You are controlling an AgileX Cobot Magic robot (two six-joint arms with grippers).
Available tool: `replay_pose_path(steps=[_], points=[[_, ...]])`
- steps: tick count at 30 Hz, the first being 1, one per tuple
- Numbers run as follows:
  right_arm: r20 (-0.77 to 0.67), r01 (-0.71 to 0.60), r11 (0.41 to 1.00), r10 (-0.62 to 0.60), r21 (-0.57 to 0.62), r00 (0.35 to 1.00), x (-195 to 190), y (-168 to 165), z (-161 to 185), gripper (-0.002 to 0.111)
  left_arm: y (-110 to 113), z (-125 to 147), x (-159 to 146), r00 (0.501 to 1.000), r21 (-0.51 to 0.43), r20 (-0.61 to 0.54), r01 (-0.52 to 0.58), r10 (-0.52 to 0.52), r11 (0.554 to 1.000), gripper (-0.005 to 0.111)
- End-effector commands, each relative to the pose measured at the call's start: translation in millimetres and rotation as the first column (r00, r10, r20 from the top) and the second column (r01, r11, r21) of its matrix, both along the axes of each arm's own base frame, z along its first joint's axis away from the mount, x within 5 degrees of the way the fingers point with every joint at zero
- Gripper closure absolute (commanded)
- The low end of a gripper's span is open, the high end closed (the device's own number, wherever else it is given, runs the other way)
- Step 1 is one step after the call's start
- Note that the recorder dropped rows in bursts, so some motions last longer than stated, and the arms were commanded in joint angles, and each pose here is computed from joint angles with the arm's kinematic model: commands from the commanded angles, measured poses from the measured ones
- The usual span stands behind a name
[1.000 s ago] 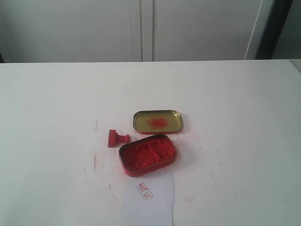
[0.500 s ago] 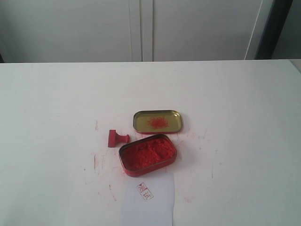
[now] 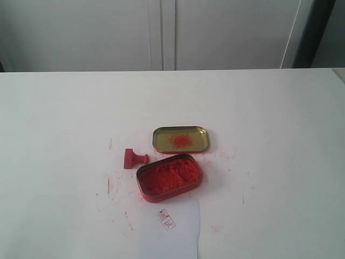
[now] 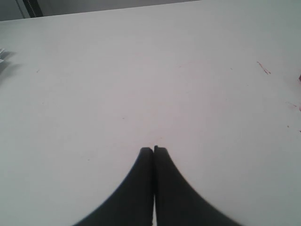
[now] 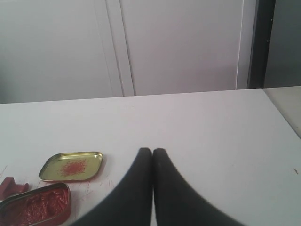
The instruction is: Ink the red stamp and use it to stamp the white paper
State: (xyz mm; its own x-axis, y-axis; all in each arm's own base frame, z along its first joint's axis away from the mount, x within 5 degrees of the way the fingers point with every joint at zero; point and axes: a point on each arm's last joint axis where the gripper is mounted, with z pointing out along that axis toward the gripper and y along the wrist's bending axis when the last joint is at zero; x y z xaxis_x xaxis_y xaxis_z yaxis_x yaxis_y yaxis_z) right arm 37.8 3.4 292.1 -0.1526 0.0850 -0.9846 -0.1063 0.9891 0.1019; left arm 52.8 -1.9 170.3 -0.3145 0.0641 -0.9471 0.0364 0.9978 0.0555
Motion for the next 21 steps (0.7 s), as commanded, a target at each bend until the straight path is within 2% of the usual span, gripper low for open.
replay_pose_path(steps=[1, 11, 17, 21], points=[[-0.013, 0.005, 1.0, -0.005, -0.019, 1.0, -1.3, -0.7, -3.4, 0.108, -0.3, -0.6, 0.0, 1.0, -0.009, -0.001, 0.002, -0.002, 1.0, 0.107], [0.031, 0.007, 1.0, -0.006, -0.012, 1.0, -12.4, -2.3, -5.8, 0.108, -0.3, -0.6, 0.0, 1.0, -0.009, -0.001, 0.002, -0.002, 1.0, 0.107], [-0.006, 0.004, 1.0, -0.004, -0.018, 1.0, -4.6, -1.0, -32.8, 0.108, -0.3, -0.6, 0.0, 1.0, -0.009, -0.001, 0.002, -0.002, 1.0, 0.107], [-0.082, 0.002, 1.0, -0.005, -0.029, 0.997, 2.5, 0.0, -58.7, 0.108, -0.3, -0.6, 0.0, 1.0, -0.009, -0.001, 0.002, -0.002, 1.0, 0.107]])
